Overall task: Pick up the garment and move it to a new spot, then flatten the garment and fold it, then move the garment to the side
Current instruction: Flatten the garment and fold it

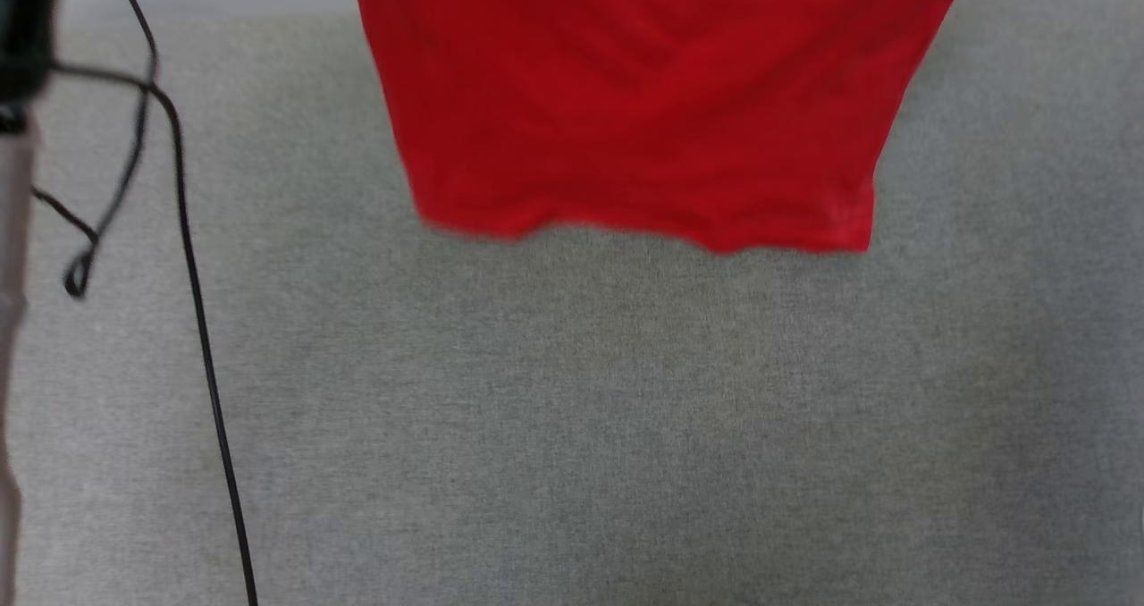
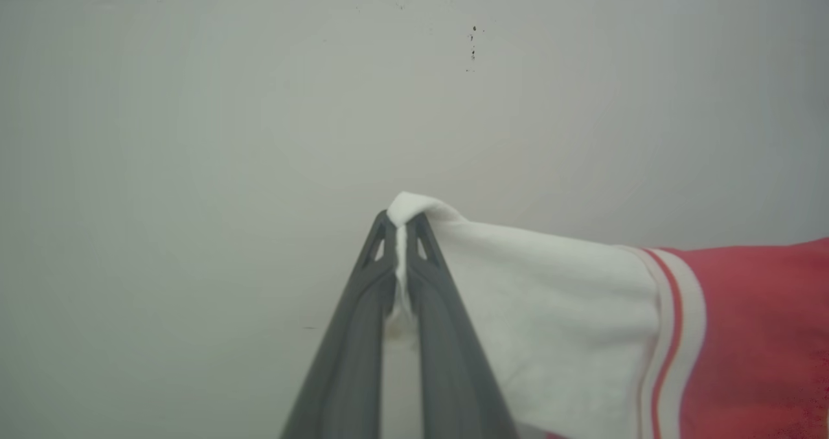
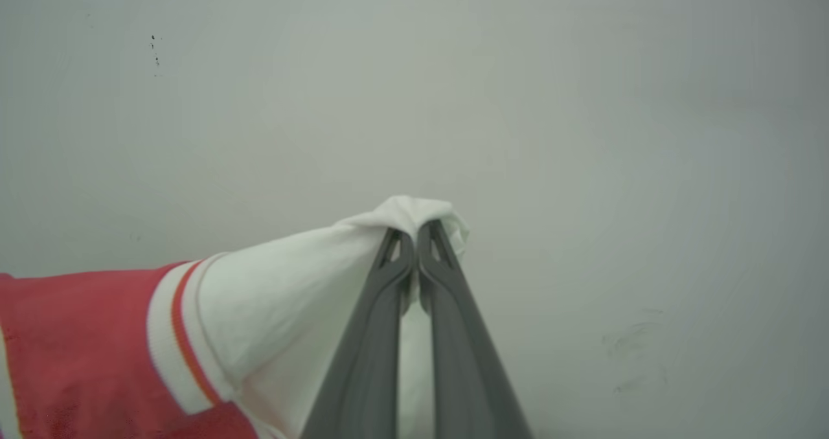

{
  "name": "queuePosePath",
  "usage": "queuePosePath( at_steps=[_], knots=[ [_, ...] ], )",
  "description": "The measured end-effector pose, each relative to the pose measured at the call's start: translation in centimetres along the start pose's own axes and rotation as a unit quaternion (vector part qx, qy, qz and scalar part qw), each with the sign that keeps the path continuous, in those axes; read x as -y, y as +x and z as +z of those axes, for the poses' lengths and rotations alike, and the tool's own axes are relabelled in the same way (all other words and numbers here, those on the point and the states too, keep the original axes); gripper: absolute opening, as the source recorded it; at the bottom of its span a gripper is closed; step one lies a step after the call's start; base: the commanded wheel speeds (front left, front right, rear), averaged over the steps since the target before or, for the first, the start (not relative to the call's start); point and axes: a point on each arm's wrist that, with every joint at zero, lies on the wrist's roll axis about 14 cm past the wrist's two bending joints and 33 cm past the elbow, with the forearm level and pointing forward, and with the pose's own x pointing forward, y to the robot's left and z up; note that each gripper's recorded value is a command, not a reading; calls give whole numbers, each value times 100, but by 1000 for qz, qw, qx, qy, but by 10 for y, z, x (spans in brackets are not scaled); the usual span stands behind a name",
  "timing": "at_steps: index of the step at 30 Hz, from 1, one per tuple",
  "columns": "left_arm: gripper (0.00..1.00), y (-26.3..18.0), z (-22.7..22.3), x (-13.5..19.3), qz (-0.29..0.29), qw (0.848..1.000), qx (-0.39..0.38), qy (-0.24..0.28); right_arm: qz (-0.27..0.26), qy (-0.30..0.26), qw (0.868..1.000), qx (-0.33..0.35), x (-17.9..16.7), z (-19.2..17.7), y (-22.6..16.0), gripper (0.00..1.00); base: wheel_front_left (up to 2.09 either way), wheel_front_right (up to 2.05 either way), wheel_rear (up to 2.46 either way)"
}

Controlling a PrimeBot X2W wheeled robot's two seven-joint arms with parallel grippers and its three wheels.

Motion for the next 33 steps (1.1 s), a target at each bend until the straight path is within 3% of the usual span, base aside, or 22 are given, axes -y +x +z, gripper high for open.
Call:
queuePosePath(
  at_steps=[8, 14, 25, 33],
  knots=[
    [0, 54, -5, -21, 20, 999, 33, 18, -3, -8, 999, 31, -3, 4, 54, 0, 0, 0, 0],
    [0, 81, -31, -32, 36, 999, 29, -9, 6, 8, 999, 36, -13, -8, 84, 0, 0, 0, 0],
    [0, 82, -143, -51, 63, 995, -68, -44, 25, 29, 997, -65, -35, -122, 103, 0, 0, 0, 0],
    [0, 33, -221, -58, 92, 981, -150, -86, 21, 59, 984, -166, -41, -218, 67, 0, 0, 0, 0]
  ],
)
